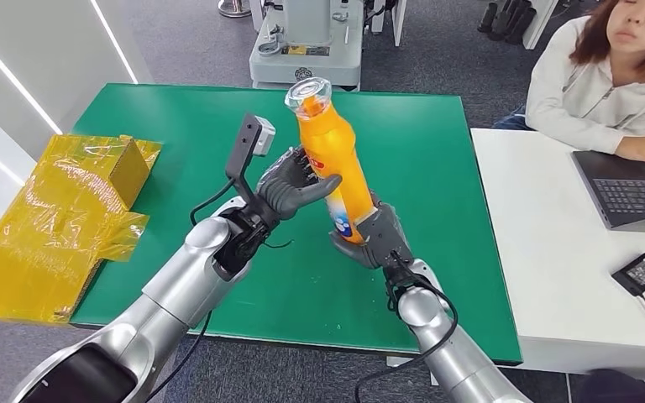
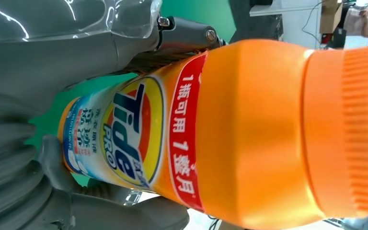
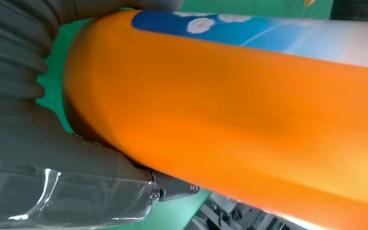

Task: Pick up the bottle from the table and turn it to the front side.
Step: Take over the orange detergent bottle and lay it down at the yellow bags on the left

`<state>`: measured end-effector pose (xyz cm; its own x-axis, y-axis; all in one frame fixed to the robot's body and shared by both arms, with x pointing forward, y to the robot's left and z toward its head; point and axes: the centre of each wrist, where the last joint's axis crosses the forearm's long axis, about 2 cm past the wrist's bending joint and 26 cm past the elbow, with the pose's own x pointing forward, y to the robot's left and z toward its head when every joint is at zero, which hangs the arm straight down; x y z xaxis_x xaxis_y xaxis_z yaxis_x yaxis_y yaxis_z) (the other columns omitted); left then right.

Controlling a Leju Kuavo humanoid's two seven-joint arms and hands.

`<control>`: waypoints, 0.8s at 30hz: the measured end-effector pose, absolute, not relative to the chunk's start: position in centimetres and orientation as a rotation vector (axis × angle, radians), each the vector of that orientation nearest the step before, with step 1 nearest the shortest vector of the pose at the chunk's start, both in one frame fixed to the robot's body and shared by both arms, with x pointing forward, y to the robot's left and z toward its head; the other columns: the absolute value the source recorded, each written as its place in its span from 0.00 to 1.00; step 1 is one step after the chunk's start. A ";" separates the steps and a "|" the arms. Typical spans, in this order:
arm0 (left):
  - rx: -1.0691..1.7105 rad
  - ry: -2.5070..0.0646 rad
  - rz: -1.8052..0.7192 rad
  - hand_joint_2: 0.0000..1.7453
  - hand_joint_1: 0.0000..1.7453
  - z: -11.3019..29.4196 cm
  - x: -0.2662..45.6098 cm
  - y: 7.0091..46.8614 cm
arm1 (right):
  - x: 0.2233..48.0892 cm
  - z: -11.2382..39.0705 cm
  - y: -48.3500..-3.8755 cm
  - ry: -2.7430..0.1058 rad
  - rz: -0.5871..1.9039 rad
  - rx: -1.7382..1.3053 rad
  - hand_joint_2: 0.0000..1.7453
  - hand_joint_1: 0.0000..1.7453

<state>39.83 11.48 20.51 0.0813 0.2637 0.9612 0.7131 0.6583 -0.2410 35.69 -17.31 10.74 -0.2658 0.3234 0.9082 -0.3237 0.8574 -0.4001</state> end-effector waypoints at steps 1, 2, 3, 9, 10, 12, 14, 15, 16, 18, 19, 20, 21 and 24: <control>-0.851 -1.495 -0.404 1.00 1.00 20.5 39.8 11.5 | 35.7 10.7 -17.2 -1.731 0.621 0.000 1.00 1.00; -0.849 -1.495 -0.402 1.00 1.00 20.5 39.8 11.5 | 35.7 10.7 -17.2 -1.729 0.624 -0.001 1.00 1.00; -0.846 -1.494 -0.400 1.00 1.00 20.5 39.8 11.5 | 35.8 10.6 -17.1 -1.727 0.628 -0.002 1.00 1.00; -0.838 -1.500 -0.387 1.00 1.00 20.3 39.8 11.9 | 35.8 10.3 -17.0 -1.720 0.637 -0.011 1.00 1.00; -0.838 -1.503 -0.385 1.00 1.00 20.3 39.8 12.0 | 35.8 10.3 -17.0 -1.720 0.639 -0.011 1.00 1.00; -0.839 -1.512 -0.381 1.00 1.00 20.2 39.8 12.1 | 35.8 10.2 -17.0 -1.720 0.639 -0.009 1.00 1.00; -0.839 -1.526 -0.379 1.00 1.00 20.0 39.7 12.2 | 35.8 10.2 -17.0 -1.722 0.637 -0.005 1.00 1.00; -0.838 -1.531 -0.379 1.00 1.00 20.0 39.6 12.2 | 35.8 10.1 -17.0 -1.723 0.637 -0.003 1.00 0.75; -0.837 -1.533 -0.379 1.00 1.00 19.9 39.6 12.2 | 35.8 10.1 -17.0 -1.723 0.636 -0.002 1.00 0.50; -0.833 -1.538 -0.381 1.00 1.00 19.9 39.6 12.3 | 35.8 10.1 -17.0 -1.722 0.634 0.001 1.00 0.00; -0.823 -1.548 -0.384 1.00 1.00 19.9 39.5 12.3 | 35.7 10.1 -17.0 -1.720 0.632 0.003 1.00 0.00; -0.802 -1.567 -0.389 1.00 1.00 19.9 39.5 12.3 | 35.7 10.0 -17.0 -1.719 0.627 0.008 1.00 0.00; -0.767 -1.599 -0.397 1.00 1.00 19.9 39.5 12.3 | 35.6 10.0 -17.0 -1.718 0.620 0.017 1.00 0.00; -0.613 -1.723 -0.421 1.00 1.00 19.9 39.9 13.1 | 34.8 9.6 -17.2 -1.726 0.585 0.053 1.00 0.00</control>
<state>39.89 13.07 19.94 -0.1626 0.1762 0.9708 0.6043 0.7956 -0.0432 34.78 -17.19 9.64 -0.2485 0.2767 0.9283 -0.3448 0.8703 -0.3517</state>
